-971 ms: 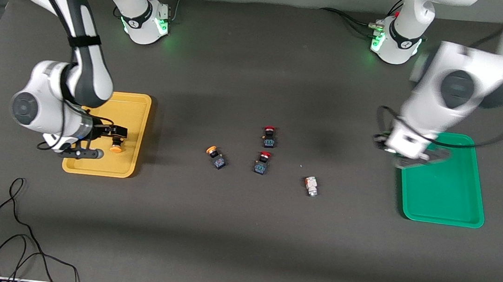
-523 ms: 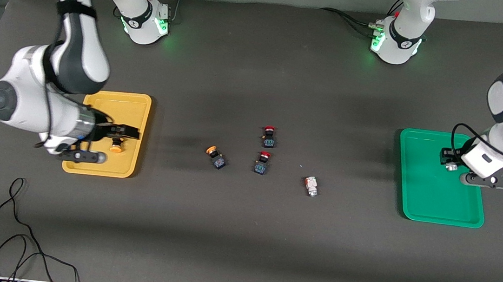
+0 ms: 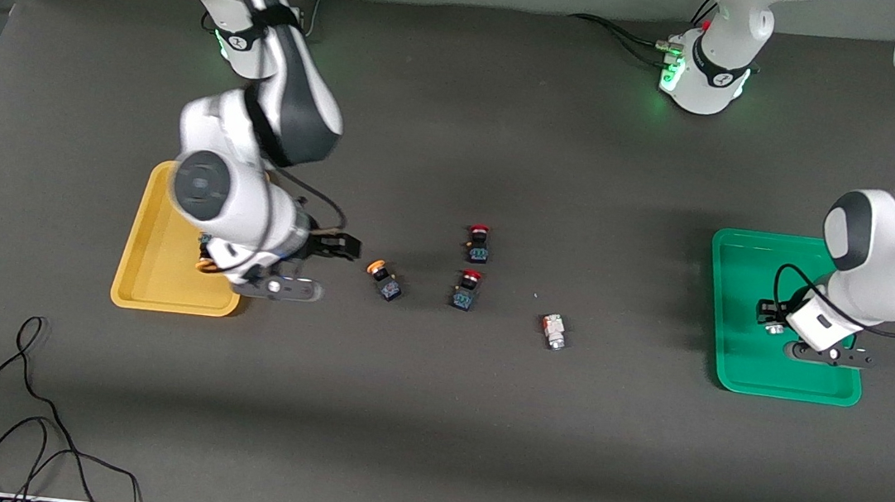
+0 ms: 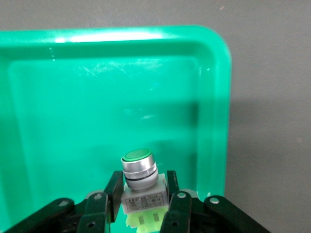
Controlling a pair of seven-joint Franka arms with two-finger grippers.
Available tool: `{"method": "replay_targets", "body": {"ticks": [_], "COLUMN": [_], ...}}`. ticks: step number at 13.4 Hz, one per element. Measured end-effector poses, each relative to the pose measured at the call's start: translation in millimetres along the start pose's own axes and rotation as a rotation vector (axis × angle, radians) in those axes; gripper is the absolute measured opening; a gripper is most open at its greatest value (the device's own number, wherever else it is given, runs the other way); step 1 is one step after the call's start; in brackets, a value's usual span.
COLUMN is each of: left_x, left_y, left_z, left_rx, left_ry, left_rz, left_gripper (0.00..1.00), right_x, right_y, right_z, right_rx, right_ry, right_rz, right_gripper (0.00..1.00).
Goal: Place green and yellow buttons in trays
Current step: 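Place the green button in the green tray while the right gripper reaches buttons, then grasp the blue button with the right gripper while the left gripper reaches another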
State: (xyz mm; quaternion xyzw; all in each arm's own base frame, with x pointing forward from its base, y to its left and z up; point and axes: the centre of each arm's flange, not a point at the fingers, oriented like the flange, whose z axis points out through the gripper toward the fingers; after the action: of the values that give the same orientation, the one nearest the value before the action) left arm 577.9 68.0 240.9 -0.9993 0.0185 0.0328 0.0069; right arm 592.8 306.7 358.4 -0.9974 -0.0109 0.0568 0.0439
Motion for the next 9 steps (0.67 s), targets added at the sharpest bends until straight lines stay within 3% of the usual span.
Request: {"method": "replay_targets", "body": {"ticks": [4, 5, 9], "left_x": [1, 2, 3], "left_y": [9, 11, 13], "left_z": [12, 12, 11], "left_rx": [-0.009, -0.010, -0.010], "left_ry": [-0.013, -0.013, -0.009], "left_rz": [0.015, 0.019, 0.022], "left_gripper": [0.41, 0.48, 0.93], "right_x": [-14, -24, -44], "right_y": [-67, -79, -56], "right_z": [67, 87, 159], "right_rx": [-0.031, -0.045, -0.123], "right_ry": [0.168, 0.190, 0.287], "right_rz": [-0.248, -0.307, -0.521], "right_gripper": [1.00, 1.00, 1.00]}}
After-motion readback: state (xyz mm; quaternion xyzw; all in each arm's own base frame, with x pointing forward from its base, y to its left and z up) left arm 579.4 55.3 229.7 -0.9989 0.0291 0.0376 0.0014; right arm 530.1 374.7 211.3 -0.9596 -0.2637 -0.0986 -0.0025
